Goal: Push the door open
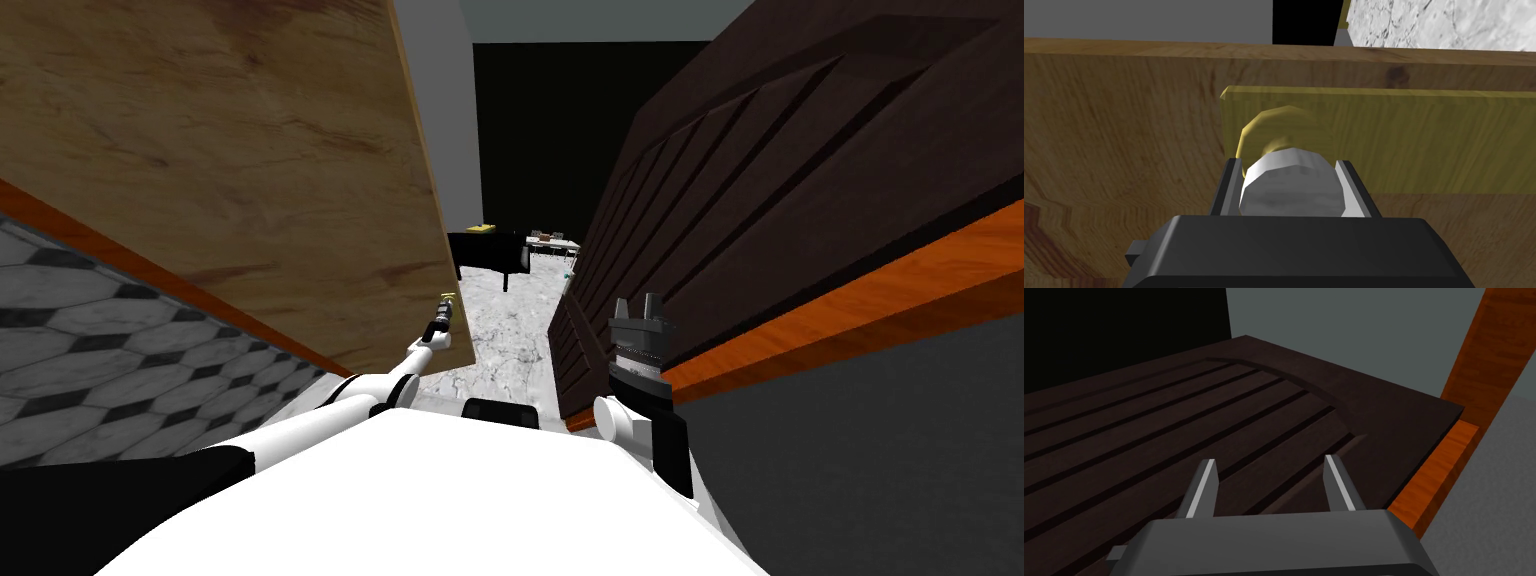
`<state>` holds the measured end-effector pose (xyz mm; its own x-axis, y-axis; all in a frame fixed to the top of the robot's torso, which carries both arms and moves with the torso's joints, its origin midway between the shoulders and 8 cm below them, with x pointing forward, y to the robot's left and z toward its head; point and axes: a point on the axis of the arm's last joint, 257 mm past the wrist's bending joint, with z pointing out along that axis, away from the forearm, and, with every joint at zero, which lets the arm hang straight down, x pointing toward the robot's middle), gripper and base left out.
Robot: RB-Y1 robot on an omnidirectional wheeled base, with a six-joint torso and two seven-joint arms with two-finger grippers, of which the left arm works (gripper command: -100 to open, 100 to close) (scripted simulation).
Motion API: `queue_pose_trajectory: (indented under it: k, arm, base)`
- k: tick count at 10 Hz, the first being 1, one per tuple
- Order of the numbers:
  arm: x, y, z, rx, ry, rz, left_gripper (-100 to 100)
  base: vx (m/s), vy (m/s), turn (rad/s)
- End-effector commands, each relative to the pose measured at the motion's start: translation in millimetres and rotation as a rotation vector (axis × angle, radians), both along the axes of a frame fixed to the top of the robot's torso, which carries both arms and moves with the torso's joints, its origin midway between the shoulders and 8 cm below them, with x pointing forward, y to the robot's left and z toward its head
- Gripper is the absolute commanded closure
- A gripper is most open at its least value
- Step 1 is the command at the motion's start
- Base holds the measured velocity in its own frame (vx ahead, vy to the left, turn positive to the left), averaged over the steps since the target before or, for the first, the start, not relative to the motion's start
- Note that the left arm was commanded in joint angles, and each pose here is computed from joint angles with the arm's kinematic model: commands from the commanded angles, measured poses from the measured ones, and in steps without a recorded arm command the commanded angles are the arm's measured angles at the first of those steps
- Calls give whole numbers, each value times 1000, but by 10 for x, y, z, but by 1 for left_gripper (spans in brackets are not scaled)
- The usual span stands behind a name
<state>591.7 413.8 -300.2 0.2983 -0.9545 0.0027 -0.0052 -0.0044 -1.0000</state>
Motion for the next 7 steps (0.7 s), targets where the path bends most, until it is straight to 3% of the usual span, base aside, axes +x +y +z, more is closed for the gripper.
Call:
queue_pose_trajectory:
  k: [1, 2, 3, 7]
  arm:
    - [-46, 186, 41, 6, -6, 32, 100]
    - [-46, 186, 41, 6, -6, 32, 100]
    - [-87, 304, 40, 5, -5, 55, 100]
    - [-165, 515, 40, 5, -5, 96, 100]
  base:
    - [177, -84, 79]
    - [122, -53, 42]
    - [160, -82, 43]
    - [187, -76, 66]
